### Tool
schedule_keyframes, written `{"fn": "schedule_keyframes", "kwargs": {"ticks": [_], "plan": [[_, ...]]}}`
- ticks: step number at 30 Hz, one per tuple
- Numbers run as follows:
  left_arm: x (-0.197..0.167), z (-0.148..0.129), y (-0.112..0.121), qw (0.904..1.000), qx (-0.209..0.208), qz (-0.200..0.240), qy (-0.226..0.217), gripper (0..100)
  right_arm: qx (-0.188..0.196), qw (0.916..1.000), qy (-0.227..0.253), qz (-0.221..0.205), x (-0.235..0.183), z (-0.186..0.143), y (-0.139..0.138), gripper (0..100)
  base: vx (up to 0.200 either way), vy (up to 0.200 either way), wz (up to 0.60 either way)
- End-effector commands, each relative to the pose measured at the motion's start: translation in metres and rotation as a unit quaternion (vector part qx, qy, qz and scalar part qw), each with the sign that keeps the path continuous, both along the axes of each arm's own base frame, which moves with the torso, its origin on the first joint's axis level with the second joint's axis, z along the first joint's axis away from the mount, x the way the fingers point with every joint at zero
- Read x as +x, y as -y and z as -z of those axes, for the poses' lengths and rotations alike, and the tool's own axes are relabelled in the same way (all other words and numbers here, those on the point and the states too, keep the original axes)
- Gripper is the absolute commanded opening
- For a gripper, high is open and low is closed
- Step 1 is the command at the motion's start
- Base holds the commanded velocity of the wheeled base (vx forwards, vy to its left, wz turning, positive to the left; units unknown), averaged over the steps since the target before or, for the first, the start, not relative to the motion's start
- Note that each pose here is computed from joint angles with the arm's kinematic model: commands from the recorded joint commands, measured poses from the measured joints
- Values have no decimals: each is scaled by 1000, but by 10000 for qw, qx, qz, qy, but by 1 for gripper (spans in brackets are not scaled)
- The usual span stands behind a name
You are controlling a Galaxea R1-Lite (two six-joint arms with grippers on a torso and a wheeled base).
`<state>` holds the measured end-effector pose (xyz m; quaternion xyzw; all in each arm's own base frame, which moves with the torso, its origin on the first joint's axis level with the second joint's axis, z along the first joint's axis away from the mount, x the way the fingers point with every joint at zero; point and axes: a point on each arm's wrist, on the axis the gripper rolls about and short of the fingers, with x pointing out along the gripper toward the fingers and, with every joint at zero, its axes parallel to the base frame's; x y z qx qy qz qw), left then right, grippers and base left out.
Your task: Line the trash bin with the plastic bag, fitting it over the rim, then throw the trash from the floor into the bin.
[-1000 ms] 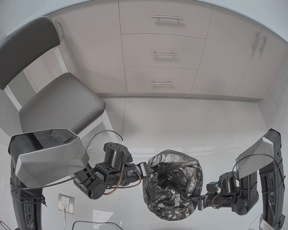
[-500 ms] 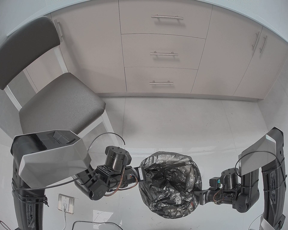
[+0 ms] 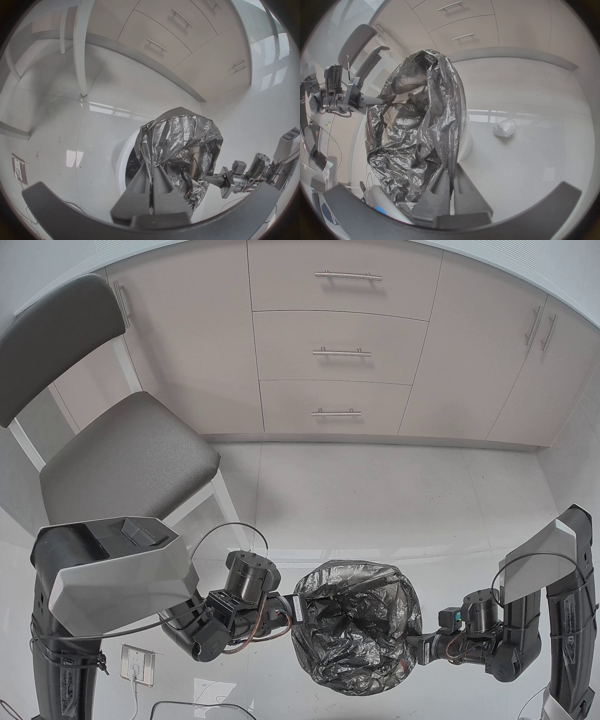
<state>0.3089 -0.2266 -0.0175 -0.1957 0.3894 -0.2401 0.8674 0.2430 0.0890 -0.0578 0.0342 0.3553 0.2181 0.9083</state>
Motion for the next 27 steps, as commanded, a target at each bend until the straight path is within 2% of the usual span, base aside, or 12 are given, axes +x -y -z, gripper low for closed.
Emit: {"fn": "schedule_keyframes", "kwargs": {"ticks": [1,4,9,13,16,17,19,24,27], "plan": [[0,0,0,10000,0,-1,-10,0,24,9999,98,10,1,-2,0,100,0,0,0],[0,0,0,10000,4,-8,-7,0,-28,9999,114,33,2,-2,4,100,0,0,0],[0,1,0,10000,-11,-14,20,0,-481,9980,390,-135,4,-5,17,100,0,0,0],[0,3,0,10000,-33,-14,51,0,-420,9968,676,-112,5,-22,18,100,0,0,0],[1,4,1,9999,-96,-18,128,0,-527,9920,1141,143,15,-37,13,100,0,0,0],[1,4,1,9999,-96,-18,128,0,-527,9920,1141,143,15,-37,13,100,0,0,0],[1,4,1,9998,-110,-18,146,0,-557,9865,1512,296,30,-42,4,100,0,0,0],[1,5,1,9998,-110,-18,146,0,-436,9817,1850,146,41,-49,-13,100,0,0,0],[1,5,1,9998,-105,-18,140,0,-427,9817,1856,67,44,-49,-19,100,0,0,0]]}}
